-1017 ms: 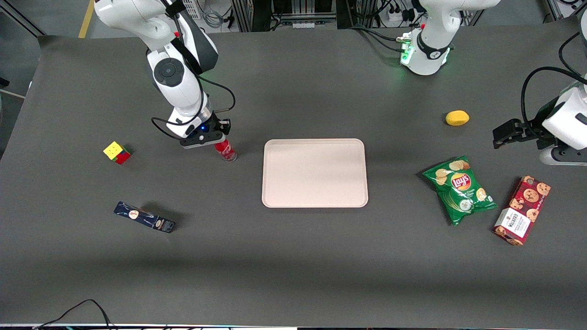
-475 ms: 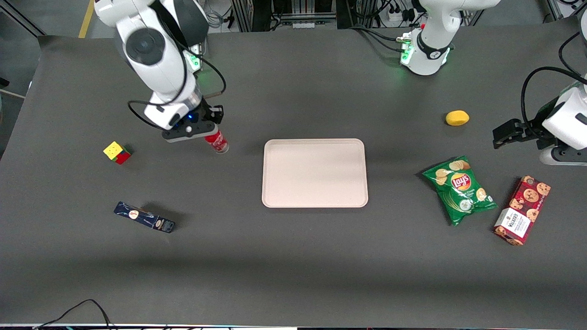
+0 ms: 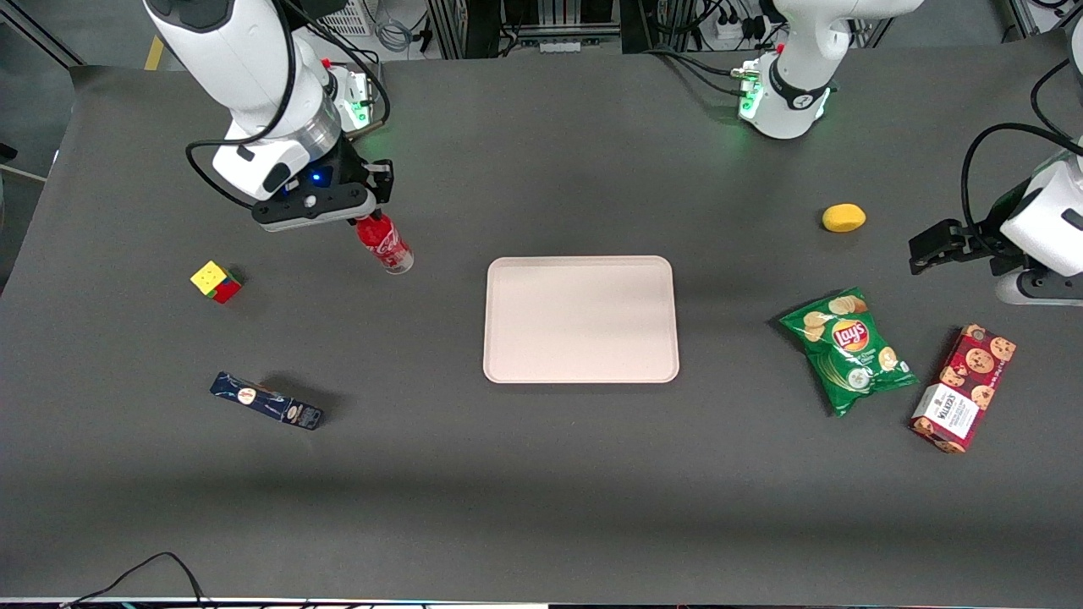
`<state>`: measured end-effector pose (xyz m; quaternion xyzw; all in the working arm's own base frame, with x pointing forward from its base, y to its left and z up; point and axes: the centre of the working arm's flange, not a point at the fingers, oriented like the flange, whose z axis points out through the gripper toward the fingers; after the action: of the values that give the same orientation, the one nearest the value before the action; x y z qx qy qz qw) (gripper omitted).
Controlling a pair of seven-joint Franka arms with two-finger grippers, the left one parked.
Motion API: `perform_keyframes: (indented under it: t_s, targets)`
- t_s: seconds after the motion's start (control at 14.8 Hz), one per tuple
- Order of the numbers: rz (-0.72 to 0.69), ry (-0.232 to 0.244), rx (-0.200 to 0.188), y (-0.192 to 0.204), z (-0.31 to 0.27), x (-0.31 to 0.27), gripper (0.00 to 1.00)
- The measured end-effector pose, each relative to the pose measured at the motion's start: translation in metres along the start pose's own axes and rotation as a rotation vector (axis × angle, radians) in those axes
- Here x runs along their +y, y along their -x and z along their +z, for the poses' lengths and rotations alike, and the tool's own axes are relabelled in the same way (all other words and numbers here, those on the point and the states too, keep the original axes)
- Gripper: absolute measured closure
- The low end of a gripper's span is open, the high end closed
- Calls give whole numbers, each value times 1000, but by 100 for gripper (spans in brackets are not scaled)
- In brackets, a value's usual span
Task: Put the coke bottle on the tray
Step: 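Carry the bottle over the white tray with the right gripper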
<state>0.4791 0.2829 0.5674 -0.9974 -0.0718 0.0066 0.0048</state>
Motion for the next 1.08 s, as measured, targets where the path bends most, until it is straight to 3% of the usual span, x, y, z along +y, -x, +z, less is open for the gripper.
perform_keyframes:
  t_s: [0.2,0.54,1.08]
  targets:
    - [71,-36,5,-1,-4,-51,67]
    - [182,-81,-38,-4,55,-149,67]
    - [148,9,-38,-61,211,-158,67]
